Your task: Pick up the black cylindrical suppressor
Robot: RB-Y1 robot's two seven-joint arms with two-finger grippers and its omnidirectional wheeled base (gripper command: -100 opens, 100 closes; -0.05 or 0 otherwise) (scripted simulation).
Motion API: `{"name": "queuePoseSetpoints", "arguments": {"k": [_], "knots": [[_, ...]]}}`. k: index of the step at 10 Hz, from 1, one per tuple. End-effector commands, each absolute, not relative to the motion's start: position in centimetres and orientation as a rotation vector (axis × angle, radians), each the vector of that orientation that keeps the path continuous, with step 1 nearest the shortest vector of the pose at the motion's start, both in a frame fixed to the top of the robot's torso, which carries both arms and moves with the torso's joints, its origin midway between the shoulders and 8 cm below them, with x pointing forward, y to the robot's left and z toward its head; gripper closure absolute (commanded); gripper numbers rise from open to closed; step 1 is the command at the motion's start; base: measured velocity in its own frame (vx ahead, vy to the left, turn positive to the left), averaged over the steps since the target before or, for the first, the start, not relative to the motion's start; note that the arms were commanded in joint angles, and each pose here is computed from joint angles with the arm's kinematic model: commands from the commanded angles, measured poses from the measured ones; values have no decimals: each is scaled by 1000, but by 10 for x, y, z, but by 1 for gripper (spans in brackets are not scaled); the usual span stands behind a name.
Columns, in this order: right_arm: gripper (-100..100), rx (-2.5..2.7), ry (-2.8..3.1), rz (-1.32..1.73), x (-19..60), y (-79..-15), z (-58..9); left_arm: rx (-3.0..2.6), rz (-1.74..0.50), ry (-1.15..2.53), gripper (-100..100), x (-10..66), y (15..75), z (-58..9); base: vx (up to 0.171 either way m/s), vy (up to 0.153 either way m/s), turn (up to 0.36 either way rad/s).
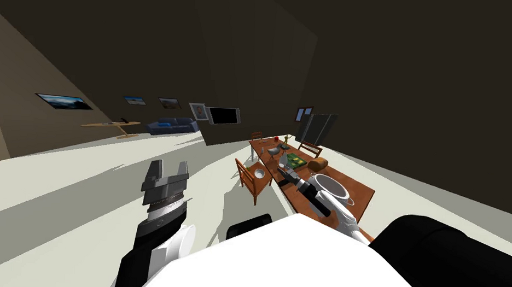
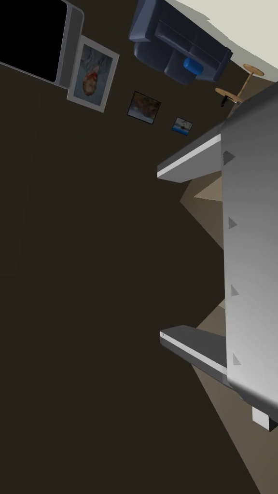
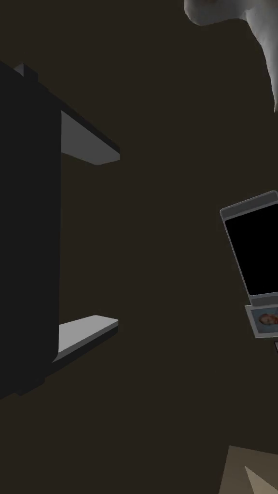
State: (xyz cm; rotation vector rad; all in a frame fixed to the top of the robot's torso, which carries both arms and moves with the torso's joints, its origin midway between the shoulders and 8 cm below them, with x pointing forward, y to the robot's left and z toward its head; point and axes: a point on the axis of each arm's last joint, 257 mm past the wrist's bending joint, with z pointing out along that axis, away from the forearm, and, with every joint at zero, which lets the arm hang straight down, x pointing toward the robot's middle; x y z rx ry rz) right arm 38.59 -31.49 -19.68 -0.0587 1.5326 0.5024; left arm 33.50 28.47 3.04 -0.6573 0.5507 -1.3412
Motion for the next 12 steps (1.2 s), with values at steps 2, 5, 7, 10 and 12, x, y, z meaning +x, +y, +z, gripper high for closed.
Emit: {"name": "queuePoseSetpoints", "arguments": {"k": [2,5,7,10,12], "knots": [[-100,-130,1629,423,380,-333,-232,-657,-1341,551,0,335,285,30,-47,-27,174],[-100,-196,1700,358,375,-345,-257,-657,-1341,551,0,335,285,30,-45,-23,169],[-100,-250,1761,302,370,-360,-279,-657,-1341,551,0,335,285,30,-40,-20,186],[-100,-348,1863,208,357,-388,-313,-657,-1341,551,0,335,285,30,-45,-15,211],[-100,-403,1925,154,348,-405,-334,-657,-1341,551,0,335,285,30,-38,-25,205]]}}
